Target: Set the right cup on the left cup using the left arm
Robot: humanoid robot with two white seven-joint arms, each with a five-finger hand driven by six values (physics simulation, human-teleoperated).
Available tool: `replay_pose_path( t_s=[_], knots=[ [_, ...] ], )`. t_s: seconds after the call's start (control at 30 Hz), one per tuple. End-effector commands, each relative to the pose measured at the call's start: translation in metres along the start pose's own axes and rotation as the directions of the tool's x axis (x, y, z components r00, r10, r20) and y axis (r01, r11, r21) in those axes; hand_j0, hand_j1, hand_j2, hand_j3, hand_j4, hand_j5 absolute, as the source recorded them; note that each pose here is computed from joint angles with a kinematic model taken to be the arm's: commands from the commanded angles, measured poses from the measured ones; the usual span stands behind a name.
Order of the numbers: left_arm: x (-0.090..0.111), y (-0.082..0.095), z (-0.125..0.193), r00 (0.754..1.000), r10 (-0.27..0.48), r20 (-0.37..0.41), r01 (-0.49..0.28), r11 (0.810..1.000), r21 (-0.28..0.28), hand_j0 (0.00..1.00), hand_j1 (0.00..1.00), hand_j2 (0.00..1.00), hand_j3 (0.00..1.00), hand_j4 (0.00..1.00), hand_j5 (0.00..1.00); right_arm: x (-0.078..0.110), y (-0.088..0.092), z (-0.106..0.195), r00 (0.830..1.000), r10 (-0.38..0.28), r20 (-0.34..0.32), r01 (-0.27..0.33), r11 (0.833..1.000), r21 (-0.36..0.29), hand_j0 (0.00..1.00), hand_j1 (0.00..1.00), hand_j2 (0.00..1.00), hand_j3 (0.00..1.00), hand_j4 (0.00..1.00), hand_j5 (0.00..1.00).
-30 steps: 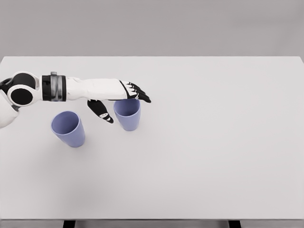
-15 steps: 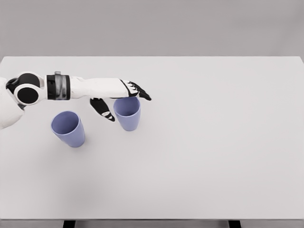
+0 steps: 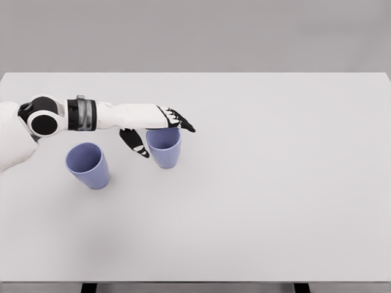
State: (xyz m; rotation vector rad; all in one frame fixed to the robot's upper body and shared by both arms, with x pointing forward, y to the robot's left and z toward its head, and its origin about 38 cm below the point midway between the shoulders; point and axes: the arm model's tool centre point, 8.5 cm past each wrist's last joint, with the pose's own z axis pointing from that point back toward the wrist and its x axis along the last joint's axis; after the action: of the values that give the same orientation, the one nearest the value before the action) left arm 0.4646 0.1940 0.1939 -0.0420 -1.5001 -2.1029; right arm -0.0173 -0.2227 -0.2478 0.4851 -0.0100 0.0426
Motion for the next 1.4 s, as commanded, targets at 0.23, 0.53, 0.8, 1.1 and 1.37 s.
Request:
replay_pose_path(
  t_s=[0.23, 0.53, 0.8, 1.1, 1.37],
  knots=[
    [-0.002, -0.009, -0.002, 1.0, 0.025, -0.003, -0.025, 1.0, -0.002, 0.9, 0.9, 0.9, 0.9, 0.9, 0.9, 0.0, 0.0, 0.0, 1.0, 0.001, 0.0, -0.001, 1.0, 0.001, 1.0, 1.0, 1.0, 1.0, 1.0, 1.0],
    [-0.003, -0.008, 0.001, 0.999, 0.034, -0.005, -0.033, 0.999, 0.014, 0.57, 0.57, 0.57, 0.57, 0.57, 0.57, 0.0, 0.0, 0.0, 1.0, 0.001, 0.0, -0.001, 1.0, 0.001, 1.0, 1.0, 1.0, 1.0, 1.0, 1.0],
    [0.01, 0.002, 0.001, 0.999, 0.032, 0.042, -0.034, 0.999, 0.038, 0.56, 0.56, 0.56, 0.56, 0.56, 0.56, 0.0, 0.0, 0.0, 1.0, 0.001, 0.0, -0.001, 1.0, 0.001, 1.0, 1.0, 1.0, 1.0, 1.0, 1.0],
    [0.027, 0.018, 0.045, 0.998, 0.011, 0.062, -0.016, 0.997, 0.07, 0.53, 0.53, 0.53, 0.53, 0.53, 0.53, 0.0, 0.0, 0.0, 1.0, 0.001, 0.0, -0.001, 1.0, 0.001, 1.0, 1.0, 1.0, 1.0, 1.0, 1.0],
    [0.051, 0.043, 0.088, 0.996, -0.014, 0.086, 0.004, 0.994, 0.112, 0.53, 0.53, 0.53, 0.53, 0.53, 0.53, 0.0, 0.0, 0.0, 1.0, 0.001, 0.0, -0.001, 1.0, 0.001, 1.0, 1.0, 1.0, 1.0, 1.0, 1.0]
  ],
)
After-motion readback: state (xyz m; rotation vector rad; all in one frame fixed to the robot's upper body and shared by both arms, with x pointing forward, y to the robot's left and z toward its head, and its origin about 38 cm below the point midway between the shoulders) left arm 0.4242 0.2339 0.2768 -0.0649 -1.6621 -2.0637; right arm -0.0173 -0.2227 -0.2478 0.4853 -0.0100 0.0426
